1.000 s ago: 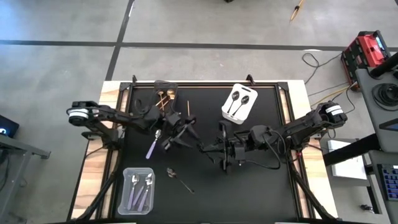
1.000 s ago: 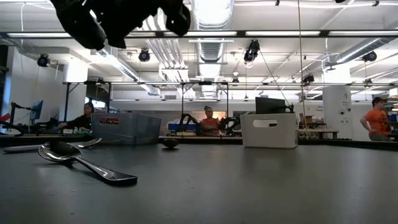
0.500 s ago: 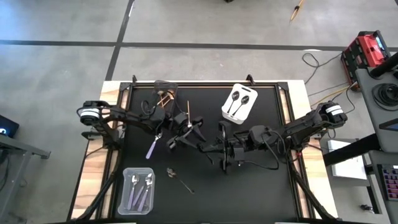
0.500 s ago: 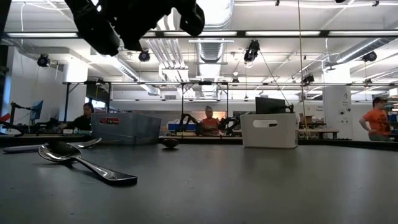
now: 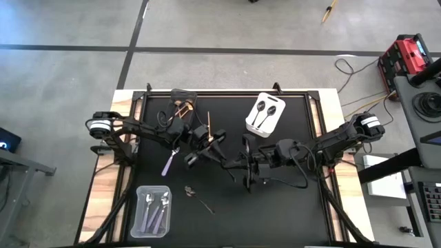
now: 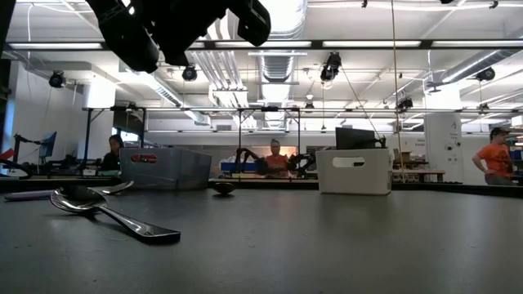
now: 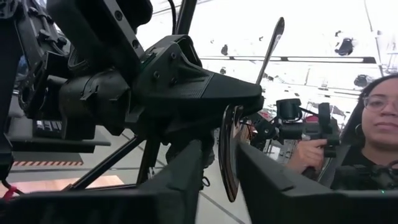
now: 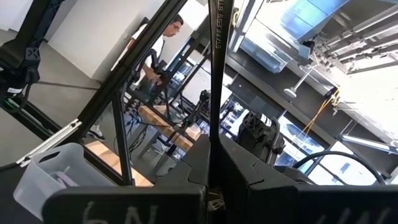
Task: Sort silverware by color (type)
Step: Put the black spoon into the white bin
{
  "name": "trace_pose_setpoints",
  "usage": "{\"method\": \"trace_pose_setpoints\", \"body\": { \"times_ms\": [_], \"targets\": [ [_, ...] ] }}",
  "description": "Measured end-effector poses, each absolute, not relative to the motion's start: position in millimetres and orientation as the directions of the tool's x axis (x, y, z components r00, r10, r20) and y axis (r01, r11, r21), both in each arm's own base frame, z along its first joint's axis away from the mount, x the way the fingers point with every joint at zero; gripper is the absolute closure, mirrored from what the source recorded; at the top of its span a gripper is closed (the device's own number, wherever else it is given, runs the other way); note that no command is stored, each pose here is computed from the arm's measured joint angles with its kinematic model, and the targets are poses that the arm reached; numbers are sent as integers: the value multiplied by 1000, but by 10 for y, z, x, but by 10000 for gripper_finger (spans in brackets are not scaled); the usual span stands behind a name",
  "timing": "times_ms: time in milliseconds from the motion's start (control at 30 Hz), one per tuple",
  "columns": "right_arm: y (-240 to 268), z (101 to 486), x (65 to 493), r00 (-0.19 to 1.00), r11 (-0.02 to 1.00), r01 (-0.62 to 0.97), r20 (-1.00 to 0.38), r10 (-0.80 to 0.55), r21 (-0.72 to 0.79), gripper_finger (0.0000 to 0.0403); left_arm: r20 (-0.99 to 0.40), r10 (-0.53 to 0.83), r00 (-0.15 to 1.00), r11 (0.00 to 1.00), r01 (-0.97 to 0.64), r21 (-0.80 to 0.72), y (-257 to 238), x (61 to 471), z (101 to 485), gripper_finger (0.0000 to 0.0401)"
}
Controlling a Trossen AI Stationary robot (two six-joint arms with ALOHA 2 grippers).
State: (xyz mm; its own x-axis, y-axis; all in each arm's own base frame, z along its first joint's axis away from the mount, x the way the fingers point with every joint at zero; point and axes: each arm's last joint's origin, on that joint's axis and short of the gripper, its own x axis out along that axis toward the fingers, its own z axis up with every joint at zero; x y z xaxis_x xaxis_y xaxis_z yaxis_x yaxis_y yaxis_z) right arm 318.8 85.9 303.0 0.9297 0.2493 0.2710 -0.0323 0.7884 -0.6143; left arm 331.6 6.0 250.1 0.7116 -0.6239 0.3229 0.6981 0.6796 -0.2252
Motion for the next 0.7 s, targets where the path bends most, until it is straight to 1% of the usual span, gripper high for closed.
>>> {"method": "trace_pose_setpoints", "body": {
  "times_ms": [133, 200, 267, 433, 567, 700],
  "targets": [
    [860, 3020, 3190, 933, 787, -38, 261, 249, -616, 391, 324, -624, 711, 675, 699, -234, 60, 3313, 2504, 382],
    [860, 3018, 3191, 933, 787, -39, 259, 249, -616, 391, 323, -624, 711, 673, 700, -241, 60, 3313, 2503, 395],
    [859, 3016, 3192, 935, 787, -37, 256, 245, -616, 391, 323, -625, 711, 669, 700, -249, 60, 3312, 2502, 395],
    [842, 3022, 3194, 952, 804, 24, 258, 162, -595, 390, 326, -622, 712, 668, 699, -253, 67, 3303, 2517, 400],
    [839, 3017, 3196, 956, 811, 21, 249, 155, -584, 389, 329, -622, 711, 667, 701, -252, 65, 3291, 2537, 401],
    [833, 3012, 3198, 959, 818, 25, 244, 142, -574, 371, 332, -624, 707, 660, 705, -262, 64, 3283, 2553, 401]
  ]
}}
